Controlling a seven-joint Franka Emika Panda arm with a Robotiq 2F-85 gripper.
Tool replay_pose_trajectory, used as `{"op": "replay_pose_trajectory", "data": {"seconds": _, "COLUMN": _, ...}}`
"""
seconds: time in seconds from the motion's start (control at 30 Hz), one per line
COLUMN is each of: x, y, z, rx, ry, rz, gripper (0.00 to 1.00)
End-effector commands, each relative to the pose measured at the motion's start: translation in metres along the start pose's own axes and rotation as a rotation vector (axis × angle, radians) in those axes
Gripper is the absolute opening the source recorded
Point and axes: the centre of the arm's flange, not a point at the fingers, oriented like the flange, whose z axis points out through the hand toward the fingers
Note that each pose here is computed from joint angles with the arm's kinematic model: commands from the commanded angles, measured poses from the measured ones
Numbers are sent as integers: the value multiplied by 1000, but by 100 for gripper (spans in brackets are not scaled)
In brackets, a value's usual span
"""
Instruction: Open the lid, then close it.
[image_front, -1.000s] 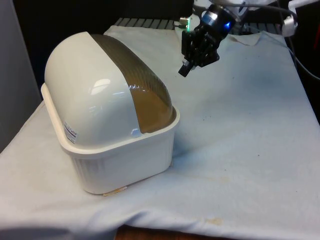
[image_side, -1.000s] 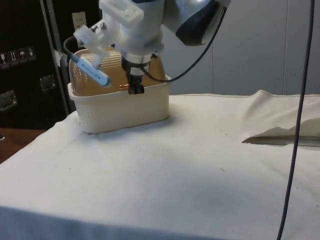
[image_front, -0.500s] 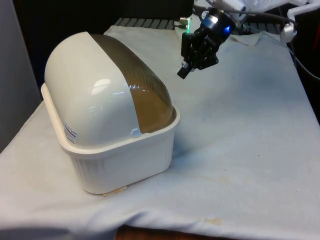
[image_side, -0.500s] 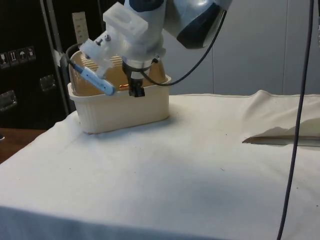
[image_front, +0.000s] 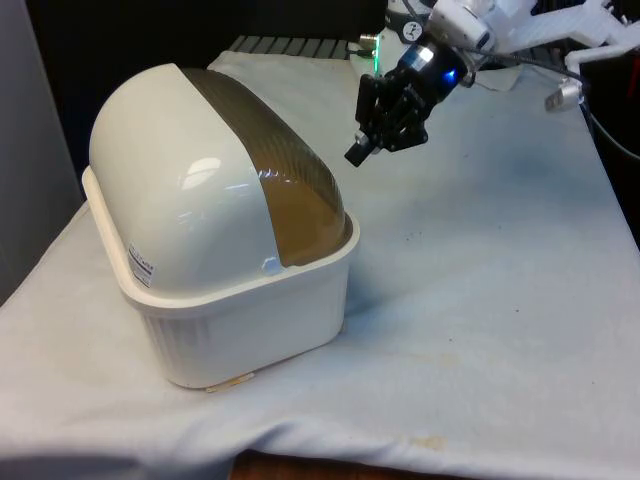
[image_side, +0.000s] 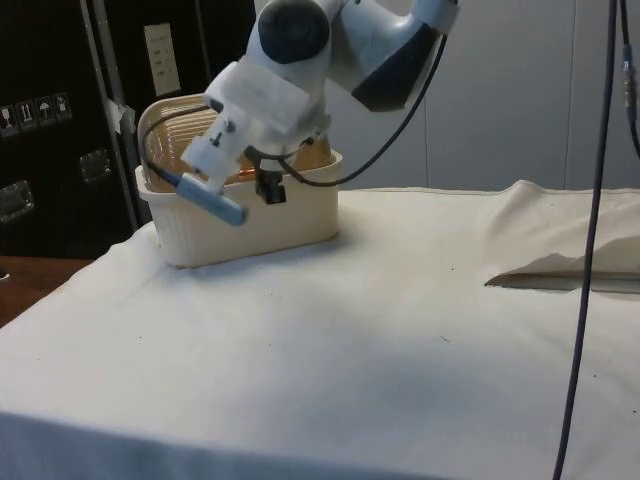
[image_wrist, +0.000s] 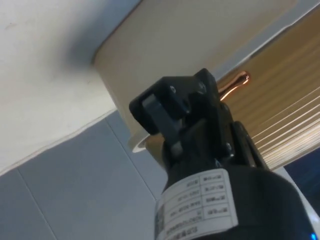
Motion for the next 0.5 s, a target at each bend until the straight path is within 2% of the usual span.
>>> {"op": "replay_pose_trajectory", "data": {"seconds": 0.0, "x": 2, "y": 0, "z": 2, "rx": -20, "ry": 1, "rz": 4, "gripper": 0}}
{"op": "replay_pose_trajectory", "data": {"seconds": 0.03, "x": 3, "y": -1, "z": 4, "rx": -26, "ry": -2, "rz": 5, "gripper": 0}}
{"op": "replay_pose_trajectory", "data": {"seconds": 0.07, "x": 1, "y": -1, "z": 3, "rx": -14, "ry": -6, "rz": 3, "gripper": 0}}
{"op": "replay_pose_trajectory", "data": {"seconds": 0.1, "x": 3, "y": -1, "z": 5, "rx": -32, "ry": -4, "rz": 5, "gripper": 0}}
{"op": "replay_pose_trajectory", "data": {"seconds": 0.3, "x": 5, "y": -4, "z": 13, "rx": -75, "ry": -20, "rz": 20, "gripper": 0}}
{"op": "replay_pose_trajectory", "data": {"seconds": 0.33, "x": 6, "y": -4, "z": 15, "rx": -79, "ry": -21, "rz": 23, "gripper": 0}}
{"op": "replay_pose_trajectory", "data": {"seconds": 0.37, "x": 3, "y": -5, "z": 14, "rx": -70, "ry": -27, "rz": 21, "gripper": 0}}
{"op": "replay_pose_trajectory", "data": {"seconds": 0.47, "x": 8, "y": -7, "z": 19, "rx": -99, "ry": -27, "rz": 35, "gripper": 0}}
